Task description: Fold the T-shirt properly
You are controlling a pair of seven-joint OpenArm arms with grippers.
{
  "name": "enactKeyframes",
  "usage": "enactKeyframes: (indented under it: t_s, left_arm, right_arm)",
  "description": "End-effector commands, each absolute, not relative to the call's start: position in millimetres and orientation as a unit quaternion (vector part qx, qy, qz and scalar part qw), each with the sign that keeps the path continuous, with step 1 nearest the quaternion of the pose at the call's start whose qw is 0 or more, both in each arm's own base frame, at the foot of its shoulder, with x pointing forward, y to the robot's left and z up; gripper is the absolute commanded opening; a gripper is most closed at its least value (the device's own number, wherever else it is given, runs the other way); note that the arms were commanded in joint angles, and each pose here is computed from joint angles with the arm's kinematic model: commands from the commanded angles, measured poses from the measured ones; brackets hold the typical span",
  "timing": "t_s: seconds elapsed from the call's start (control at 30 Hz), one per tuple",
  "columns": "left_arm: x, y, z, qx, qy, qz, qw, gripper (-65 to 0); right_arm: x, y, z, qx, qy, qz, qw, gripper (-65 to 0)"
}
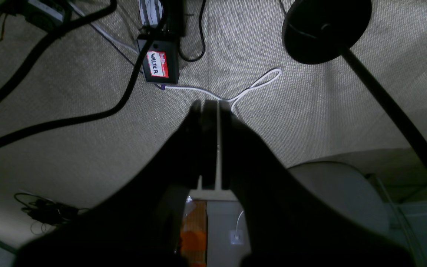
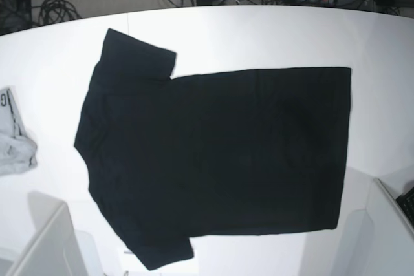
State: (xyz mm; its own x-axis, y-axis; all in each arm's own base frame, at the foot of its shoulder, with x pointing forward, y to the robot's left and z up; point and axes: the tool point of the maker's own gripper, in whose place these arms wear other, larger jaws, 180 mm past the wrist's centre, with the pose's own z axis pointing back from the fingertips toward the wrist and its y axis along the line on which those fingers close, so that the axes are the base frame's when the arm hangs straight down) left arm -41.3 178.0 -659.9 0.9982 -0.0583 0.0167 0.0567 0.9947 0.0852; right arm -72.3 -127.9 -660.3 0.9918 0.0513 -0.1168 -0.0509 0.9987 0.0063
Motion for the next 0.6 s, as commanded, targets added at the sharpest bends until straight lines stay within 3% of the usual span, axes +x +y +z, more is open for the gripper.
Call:
enactKeyframes:
  t_s: [0.0,0.57]
  left_arm:
    - [-51.3,179.6,-659.0,0.045,-0.002,-0.030,0.999,-63.2]
    - [-43.1,179.0,-656.9,0.045,-0.023,-0.028,0.998,-65.0]
  right_arm:
    - [-74.1,-133.4,-660.1,-0.005,0.060,0.026,0.998,-65.0]
    - [-70.9,-133.3,-660.4,-0.005,0.059,0.030,0.998,-65.0]
